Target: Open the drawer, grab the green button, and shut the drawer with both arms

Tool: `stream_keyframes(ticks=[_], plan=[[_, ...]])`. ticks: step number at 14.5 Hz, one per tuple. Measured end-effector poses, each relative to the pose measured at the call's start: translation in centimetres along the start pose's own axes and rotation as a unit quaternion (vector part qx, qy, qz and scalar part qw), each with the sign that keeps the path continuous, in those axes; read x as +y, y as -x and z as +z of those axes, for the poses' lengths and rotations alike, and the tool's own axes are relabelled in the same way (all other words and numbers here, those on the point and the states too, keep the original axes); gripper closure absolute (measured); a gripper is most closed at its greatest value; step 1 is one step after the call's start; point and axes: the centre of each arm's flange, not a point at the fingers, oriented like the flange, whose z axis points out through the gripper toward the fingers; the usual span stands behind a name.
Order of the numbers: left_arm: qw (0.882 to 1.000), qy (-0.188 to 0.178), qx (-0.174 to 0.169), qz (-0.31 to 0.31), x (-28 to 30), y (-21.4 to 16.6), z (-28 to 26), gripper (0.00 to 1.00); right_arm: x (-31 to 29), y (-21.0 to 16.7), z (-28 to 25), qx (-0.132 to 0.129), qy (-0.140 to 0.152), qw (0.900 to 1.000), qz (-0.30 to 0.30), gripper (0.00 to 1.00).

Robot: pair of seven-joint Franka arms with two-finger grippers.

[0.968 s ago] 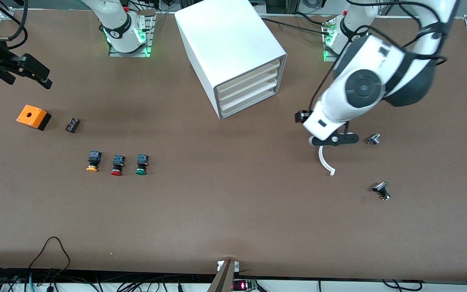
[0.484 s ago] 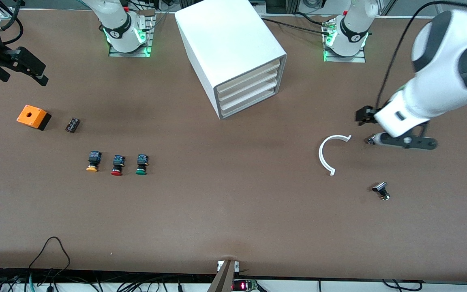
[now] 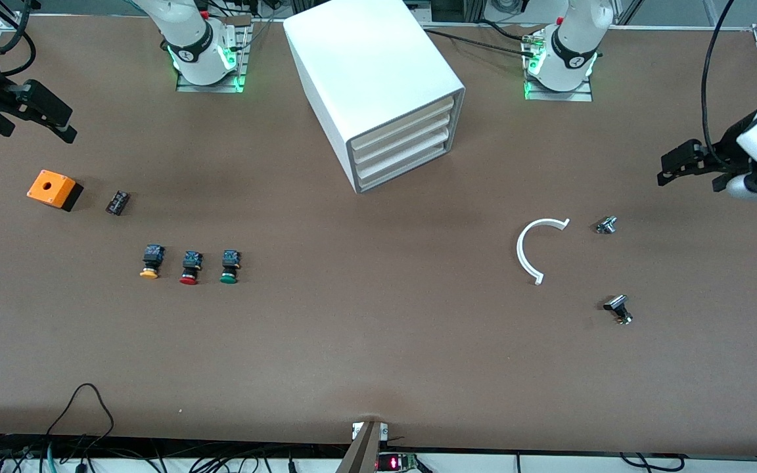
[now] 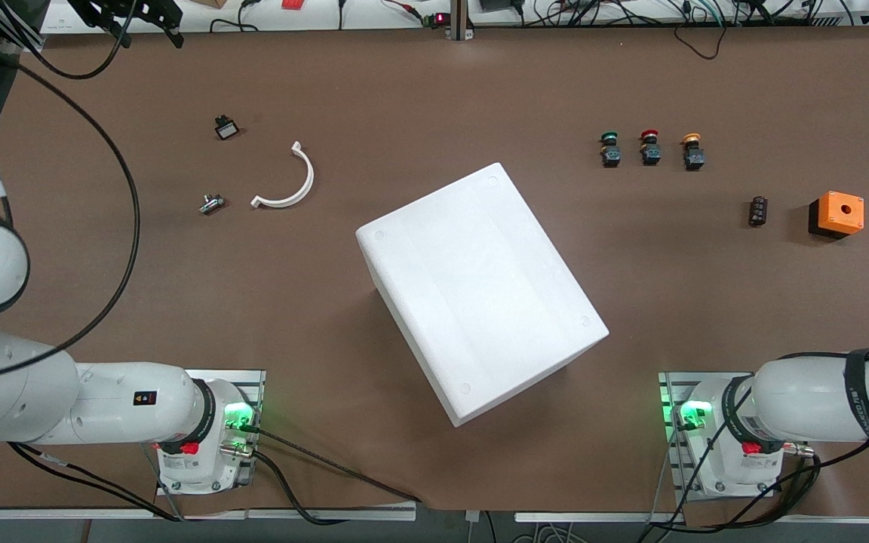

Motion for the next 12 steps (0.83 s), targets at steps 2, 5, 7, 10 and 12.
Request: stream_keyframes(ticks=[2,5,7,10,12], plan=[[1.0,-0.003,0.0,0.009,1.2,1.7,-0.2,0.0,0.1,0.0,0.0,0.0,0.0,1.0,0.001,0.0],[1.0,-0.004,-0.005,0.013,1.6,2.0,-0.1,0.0,0.1,0.0,0.0,-0.001,0.0,1.0,0.001,0.0],[1.0,-0.004,-0.01,0.016,1.8,2.0,0.0,0.0,0.2,0.0,0.0,-0.001,0.0,1.0,-0.007,0.0],[1.0,-0.004,-0.012,0.016,1.9,2.1,0.1,0.0,0.2,0.0,0.0,-0.001,0.0,1.0,-0.013,0.0],[1.0,-0.004,-0.014,0.016,1.9,2.1,0.1,0.0,0.3,0.0,0.0,-0.001,0.0,1.0,-0.013,0.0]])
